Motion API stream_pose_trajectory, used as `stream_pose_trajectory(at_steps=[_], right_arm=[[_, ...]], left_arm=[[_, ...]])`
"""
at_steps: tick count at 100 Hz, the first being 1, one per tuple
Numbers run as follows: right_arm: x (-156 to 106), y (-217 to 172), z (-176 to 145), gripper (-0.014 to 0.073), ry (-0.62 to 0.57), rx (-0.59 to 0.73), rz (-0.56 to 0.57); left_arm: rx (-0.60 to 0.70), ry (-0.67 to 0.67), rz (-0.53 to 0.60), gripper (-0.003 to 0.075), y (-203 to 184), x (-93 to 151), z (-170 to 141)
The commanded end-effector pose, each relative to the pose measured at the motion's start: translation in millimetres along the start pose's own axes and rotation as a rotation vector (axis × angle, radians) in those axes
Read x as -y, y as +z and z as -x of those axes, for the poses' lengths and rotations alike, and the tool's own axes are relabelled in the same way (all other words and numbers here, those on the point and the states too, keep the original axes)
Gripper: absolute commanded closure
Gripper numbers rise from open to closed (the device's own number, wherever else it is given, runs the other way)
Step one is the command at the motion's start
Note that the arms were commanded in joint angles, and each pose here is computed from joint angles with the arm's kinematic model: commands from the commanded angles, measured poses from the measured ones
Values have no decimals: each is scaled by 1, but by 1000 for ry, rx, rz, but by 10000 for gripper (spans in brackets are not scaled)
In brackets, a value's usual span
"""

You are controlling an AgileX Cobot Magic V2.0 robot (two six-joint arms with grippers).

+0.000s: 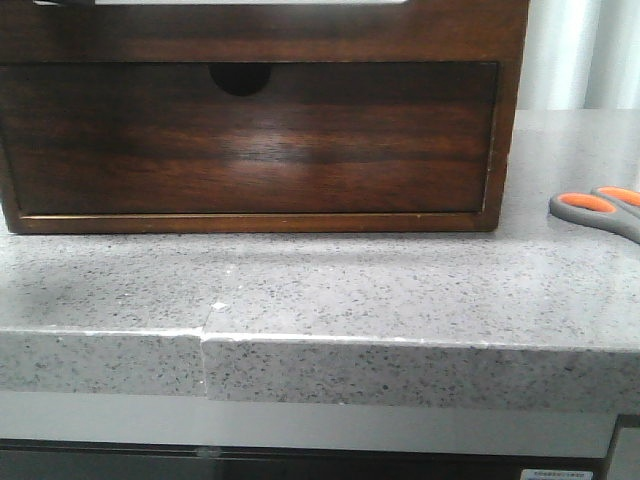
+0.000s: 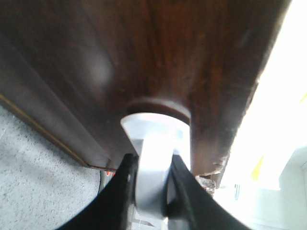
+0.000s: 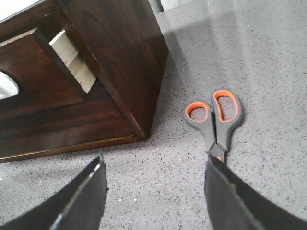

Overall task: Put scissors in drawer with both arms
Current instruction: 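Pull the drawer open toward the robot with the left gripper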

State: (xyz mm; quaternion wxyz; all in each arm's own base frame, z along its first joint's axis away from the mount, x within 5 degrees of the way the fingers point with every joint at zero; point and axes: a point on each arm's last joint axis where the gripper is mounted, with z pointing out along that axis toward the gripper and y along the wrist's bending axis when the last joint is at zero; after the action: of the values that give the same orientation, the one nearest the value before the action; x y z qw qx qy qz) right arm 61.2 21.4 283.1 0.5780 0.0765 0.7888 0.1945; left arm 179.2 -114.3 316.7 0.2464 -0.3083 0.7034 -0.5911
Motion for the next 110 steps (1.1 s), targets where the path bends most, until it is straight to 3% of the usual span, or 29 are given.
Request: stream_pose_trajectory(at_steps=[1, 27, 62, 91, 110], right_arm=[[-3, -2, 15, 213, 10, 77, 1], [-3, -2, 15, 213, 10, 77, 1], [-3, -2, 15, 213, 10, 77, 1], [-3, -2, 15, 213, 10, 77, 1], [-3, -2, 15, 213, 10, 77, 1]], left_arm=[[-103, 76, -113, 740, -12, 24, -17], [-104, 50, -79, 740, -27, 3, -30], [-117, 69, -178, 740, -51, 15, -37], [-116, 71, -171, 734, -53, 12, -37], [-125, 78, -175, 559, -54, 13, -38]])
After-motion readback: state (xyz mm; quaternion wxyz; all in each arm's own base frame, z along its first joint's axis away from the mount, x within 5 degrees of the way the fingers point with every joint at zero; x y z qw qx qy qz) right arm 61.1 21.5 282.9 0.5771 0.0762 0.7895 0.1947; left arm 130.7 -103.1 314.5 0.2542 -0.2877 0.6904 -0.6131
